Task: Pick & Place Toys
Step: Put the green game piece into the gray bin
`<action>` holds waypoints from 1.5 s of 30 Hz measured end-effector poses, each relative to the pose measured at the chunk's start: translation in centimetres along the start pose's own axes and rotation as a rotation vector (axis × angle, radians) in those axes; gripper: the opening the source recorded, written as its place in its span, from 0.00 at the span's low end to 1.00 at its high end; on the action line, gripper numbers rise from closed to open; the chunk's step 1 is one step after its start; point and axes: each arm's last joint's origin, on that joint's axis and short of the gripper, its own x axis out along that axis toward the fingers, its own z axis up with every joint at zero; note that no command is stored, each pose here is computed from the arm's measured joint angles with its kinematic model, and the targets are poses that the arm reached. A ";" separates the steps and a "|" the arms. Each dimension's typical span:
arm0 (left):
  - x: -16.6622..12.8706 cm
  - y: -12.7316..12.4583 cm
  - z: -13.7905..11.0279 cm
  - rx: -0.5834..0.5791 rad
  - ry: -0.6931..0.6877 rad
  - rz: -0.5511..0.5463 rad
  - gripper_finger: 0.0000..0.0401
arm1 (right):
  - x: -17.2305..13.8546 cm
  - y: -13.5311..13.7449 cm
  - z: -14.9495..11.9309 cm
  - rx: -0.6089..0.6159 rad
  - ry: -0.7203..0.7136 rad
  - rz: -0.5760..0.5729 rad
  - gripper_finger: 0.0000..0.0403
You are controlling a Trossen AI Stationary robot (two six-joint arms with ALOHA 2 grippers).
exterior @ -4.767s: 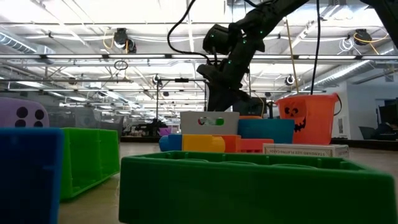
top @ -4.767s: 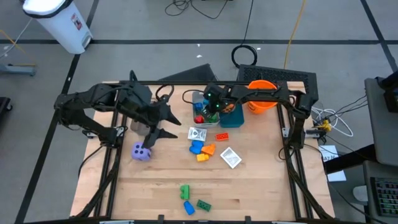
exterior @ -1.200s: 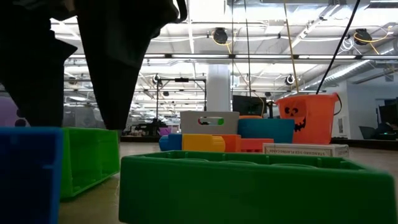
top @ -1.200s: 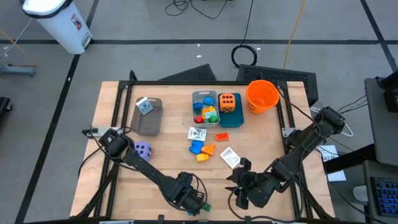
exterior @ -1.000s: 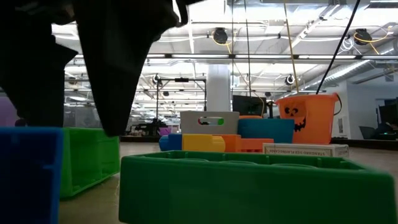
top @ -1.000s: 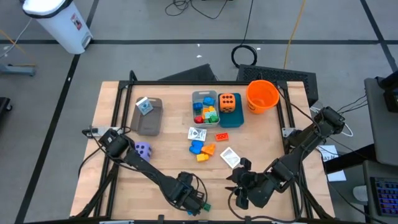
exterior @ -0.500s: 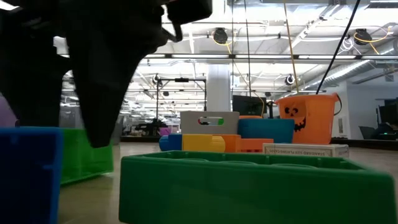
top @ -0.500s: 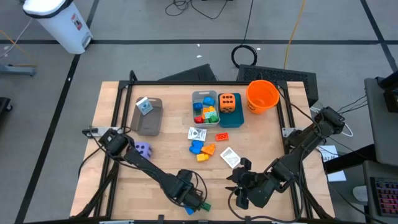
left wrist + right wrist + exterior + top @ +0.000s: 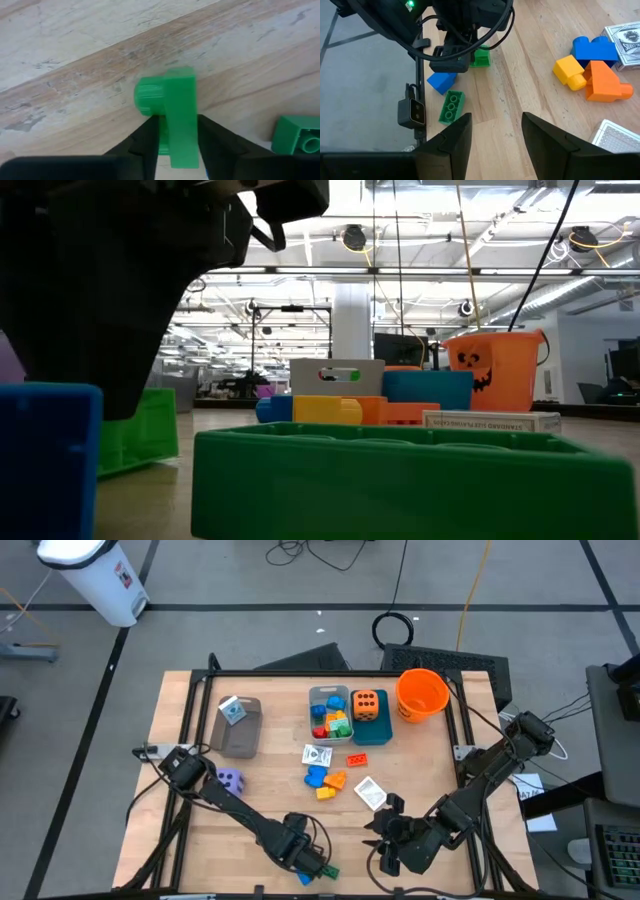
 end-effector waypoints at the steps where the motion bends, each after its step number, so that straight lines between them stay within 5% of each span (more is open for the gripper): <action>1: 0.0 0.0 0.0 0.000 0.001 -0.002 0.29 | 0.0 0.0 0.0 -0.004 0.000 0.000 0.41; 15: -0.4 0.0 0.1 0.087 -0.016 -0.011 0.23 | 0.0 0.0 0.0 -0.006 0.000 0.000 0.41; 26: -3.8 0.5 1.2 0.124 -0.096 -0.076 0.22 | 0.0 0.1 0.1 -0.039 -0.005 0.005 0.41; 34: -10.2 2.3 3.1 0.161 -0.257 -0.188 0.21 | -0.9 -0.2 1.0 -0.017 -0.039 0.033 0.41; 45: -21.4 5.7 5.6 0.251 -0.639 -0.550 0.23 | -3.3 -0.9 5.4 0.043 -0.275 0.175 0.41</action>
